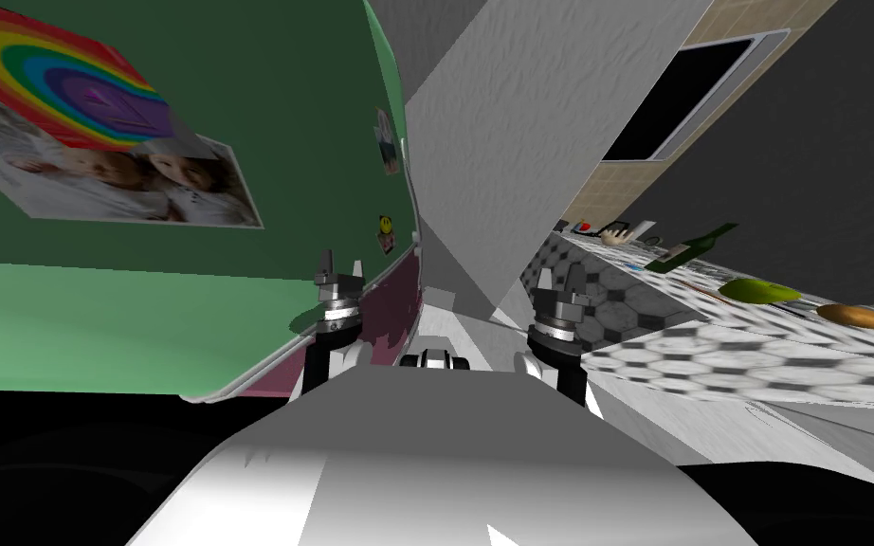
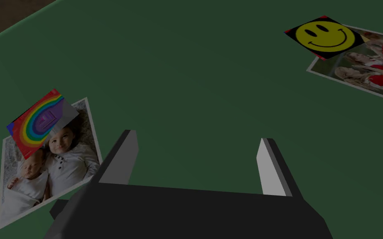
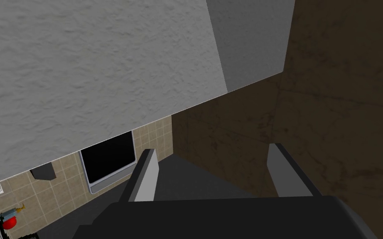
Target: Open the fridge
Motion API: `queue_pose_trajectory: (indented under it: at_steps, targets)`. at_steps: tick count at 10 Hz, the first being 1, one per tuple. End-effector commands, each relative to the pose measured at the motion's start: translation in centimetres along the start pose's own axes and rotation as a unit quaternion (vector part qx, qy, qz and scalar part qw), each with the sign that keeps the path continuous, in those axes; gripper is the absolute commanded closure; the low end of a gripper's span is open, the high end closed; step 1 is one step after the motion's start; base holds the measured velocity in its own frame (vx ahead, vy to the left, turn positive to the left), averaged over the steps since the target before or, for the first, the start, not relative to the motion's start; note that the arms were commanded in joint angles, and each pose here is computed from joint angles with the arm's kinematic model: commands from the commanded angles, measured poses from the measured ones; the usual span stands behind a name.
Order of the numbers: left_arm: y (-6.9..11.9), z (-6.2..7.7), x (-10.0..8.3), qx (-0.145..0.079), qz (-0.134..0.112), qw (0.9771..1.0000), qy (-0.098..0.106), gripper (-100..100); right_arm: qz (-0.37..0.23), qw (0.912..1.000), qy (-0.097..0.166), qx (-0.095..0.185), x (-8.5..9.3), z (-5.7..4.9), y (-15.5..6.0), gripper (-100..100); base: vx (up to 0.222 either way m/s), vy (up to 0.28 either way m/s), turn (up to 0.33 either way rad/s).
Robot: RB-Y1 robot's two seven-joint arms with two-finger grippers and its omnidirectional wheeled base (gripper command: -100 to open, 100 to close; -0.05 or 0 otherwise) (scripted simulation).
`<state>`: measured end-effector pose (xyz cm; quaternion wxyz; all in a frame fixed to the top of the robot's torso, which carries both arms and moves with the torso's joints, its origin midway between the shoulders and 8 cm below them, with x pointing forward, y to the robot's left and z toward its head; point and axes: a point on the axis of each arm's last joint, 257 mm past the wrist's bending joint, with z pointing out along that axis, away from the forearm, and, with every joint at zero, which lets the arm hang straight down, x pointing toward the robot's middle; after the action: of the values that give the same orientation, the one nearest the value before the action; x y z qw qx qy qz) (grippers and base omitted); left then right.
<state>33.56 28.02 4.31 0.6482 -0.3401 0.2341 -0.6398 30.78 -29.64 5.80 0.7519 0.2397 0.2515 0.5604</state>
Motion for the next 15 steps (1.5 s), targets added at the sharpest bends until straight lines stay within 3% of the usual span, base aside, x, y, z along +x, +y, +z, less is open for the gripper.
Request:
queue_pose_trajectory:
  at_steps: [1,7,15]
  targets:
    - [1.4,-0.5,0.4,-0.013,0.003,0.9996,0.023,-100,0.000,1.0000,0.000,0.000,0.0,0.0,0.0,0,0.057,-0.016,-0.050]
    - [6.1,-2.4,-0.5,-0.051,-0.005,0.9976,0.046,-100,0.000,1.0000,0.000,0.000,0.0,0.0,0.0,0,0.091,-0.009,-0.056]
    - [11.9,-5.7,-3.4,-0.096,-0.028,0.9945,0.032,-100,0.000,1.0000,0.000,0.000,0.0,0.0,0.0,0,0.100,-0.010,-0.062]
